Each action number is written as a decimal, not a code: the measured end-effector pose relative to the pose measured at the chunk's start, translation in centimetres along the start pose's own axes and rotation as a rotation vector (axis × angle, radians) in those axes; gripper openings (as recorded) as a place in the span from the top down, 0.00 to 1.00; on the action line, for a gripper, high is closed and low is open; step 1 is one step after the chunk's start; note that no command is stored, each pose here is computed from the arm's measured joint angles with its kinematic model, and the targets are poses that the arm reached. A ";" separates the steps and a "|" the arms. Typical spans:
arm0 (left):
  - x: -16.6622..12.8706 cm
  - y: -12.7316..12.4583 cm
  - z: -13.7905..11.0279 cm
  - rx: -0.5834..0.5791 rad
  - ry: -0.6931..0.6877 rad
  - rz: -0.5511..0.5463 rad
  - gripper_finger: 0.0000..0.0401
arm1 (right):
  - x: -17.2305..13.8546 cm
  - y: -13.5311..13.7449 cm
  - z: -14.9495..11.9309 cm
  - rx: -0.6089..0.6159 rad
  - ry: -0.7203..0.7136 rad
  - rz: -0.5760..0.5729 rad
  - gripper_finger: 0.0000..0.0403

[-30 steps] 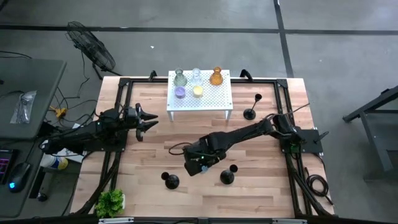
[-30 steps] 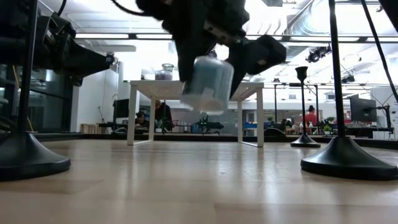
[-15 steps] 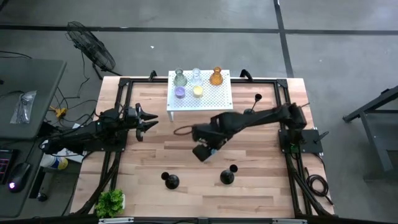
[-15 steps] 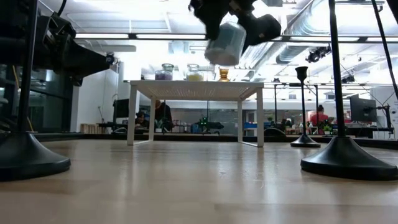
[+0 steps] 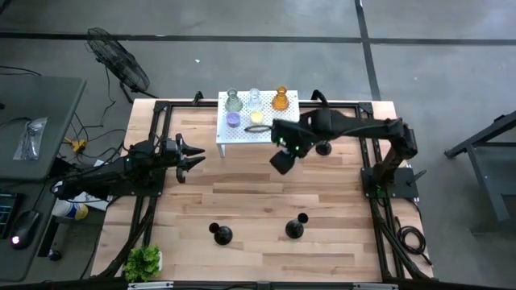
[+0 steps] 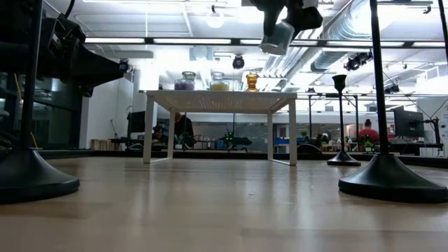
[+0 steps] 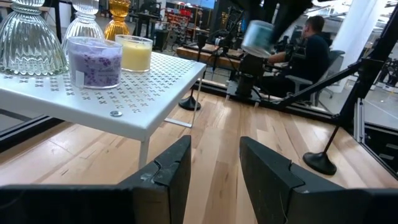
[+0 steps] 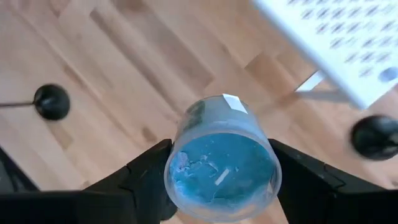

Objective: Pick & Place candle stick holders
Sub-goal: Put the blue scented candle on the shelf aligned with the other scented candles, then put the top right black candle holder on the shelf

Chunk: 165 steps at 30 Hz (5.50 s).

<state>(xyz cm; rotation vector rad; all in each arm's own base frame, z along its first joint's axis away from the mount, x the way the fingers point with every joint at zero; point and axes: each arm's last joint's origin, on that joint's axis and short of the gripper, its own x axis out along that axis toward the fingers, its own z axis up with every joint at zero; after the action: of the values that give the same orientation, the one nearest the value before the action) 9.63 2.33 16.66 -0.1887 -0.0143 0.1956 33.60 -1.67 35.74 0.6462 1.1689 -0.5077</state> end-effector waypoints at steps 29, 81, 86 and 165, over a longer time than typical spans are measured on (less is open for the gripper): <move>0.0 0.0 0.0 0.000 0.000 0.000 0.67 | 2.0 -8.0 7.7 0.197 -0.111 -0.025 0.41; 0.0 0.0 0.0 0.000 0.000 -0.001 0.67 | 4.9 -10.9 11.0 0.491 -0.166 -0.147 0.41; 0.0 0.0 0.0 0.000 0.000 -0.001 0.67 | 4.8 -11.0 11.1 0.492 -0.167 -0.149 0.41; 0.0 0.0 0.0 0.000 0.000 0.000 0.67 | 3.3 -10.4 11.0 0.385 -0.239 -0.125 0.17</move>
<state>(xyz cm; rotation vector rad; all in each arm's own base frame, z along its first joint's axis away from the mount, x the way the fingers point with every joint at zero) 9.63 2.33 16.66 -0.1886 -0.0142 0.1951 35.04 -16.90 33.25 0.8184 0.8945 -0.9051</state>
